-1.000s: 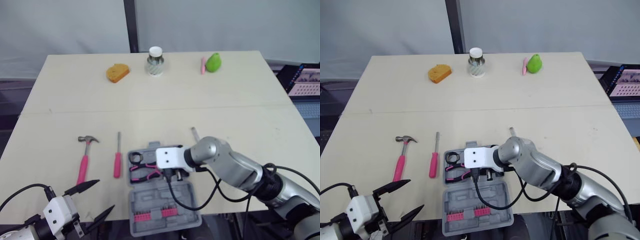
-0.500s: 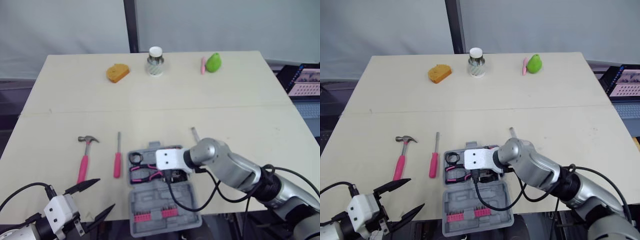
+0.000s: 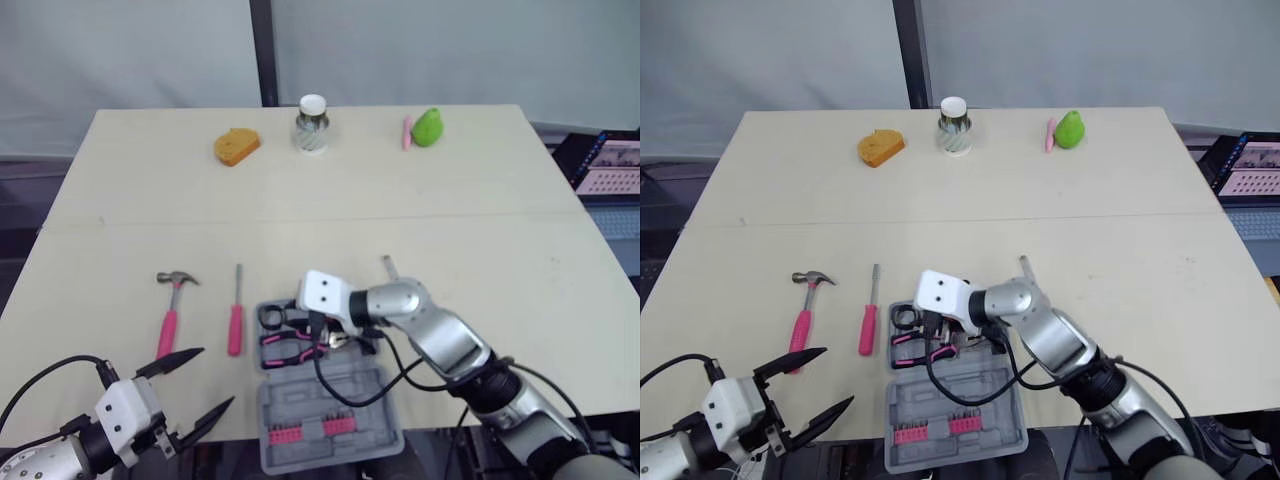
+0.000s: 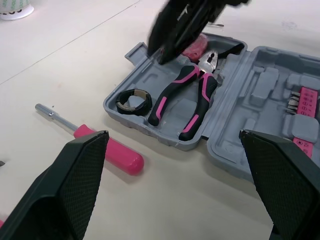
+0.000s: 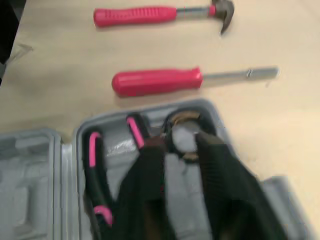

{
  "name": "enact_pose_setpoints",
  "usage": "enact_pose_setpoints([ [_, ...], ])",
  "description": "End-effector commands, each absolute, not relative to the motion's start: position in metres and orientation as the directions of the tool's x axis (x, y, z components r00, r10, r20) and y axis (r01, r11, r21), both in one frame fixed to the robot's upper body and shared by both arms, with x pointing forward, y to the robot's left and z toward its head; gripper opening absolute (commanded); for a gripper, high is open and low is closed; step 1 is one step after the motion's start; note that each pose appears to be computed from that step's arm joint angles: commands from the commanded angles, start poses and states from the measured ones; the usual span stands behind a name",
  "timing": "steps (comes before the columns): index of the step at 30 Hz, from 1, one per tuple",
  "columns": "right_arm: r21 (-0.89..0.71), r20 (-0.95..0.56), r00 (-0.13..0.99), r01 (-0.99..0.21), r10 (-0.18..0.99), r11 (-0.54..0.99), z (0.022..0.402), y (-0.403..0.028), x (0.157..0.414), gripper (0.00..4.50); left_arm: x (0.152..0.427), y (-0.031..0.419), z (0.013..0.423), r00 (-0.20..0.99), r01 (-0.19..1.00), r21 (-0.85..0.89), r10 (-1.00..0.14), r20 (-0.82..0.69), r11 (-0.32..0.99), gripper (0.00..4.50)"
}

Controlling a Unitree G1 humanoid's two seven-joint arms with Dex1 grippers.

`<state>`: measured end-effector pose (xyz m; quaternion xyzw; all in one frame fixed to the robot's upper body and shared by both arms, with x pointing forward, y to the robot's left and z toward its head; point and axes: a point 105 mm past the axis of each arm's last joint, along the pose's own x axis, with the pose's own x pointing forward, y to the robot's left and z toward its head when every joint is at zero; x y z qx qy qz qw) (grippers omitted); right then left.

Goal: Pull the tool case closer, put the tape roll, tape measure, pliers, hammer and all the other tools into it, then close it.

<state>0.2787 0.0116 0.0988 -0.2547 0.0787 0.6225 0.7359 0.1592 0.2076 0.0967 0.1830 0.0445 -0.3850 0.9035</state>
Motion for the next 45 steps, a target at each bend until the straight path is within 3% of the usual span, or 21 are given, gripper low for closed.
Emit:
enact_pose_setpoints([
  [1,-0.267,-0.398,0.191,-0.960,0.897,0.085,0.093,0.015,0.274,0.01,0.161,0.207,0.098,0.700,0.710,0.312,-0.679,-0.221,0.631,4.50],
  [12,-0.248,-0.442,0.202,-0.964,0.874,0.098,0.070,0.011,0.275,0.01,0.161,0.207,0.097,0.704,0.706,0.318,-0.676,-0.218,0.633,4.50],
  [23,-0.260,-0.585,0.210,-0.964,0.783,0.064,0.033,-0.005,0.273,0.01,0.164,0.206,0.096,0.704,0.705,0.326,-0.675,-0.219,0.630,4.50],
  [32,-0.185,-0.647,0.189,-0.979,0.739,0.088,0.013,-0.008,0.270,0.01,0.167,0.206,0.094,0.703,0.706,0.335,-0.675,-0.225,0.624,4.50],
  [37,-0.188,-0.638,0.198,-0.977,0.744,0.099,0.014,-0.007,0.274,0.01,0.171,0.206,0.093,0.704,0.704,0.348,-0.673,-0.225,0.619,4.50],
  [45,-0.197,-0.280,0.188,-0.971,0.942,0.135,0.100,0.005,0.278,0.01,0.195,0.210,0.097,0.750,0.654,0.359,-0.631,-0.196,0.666,4.50],
])
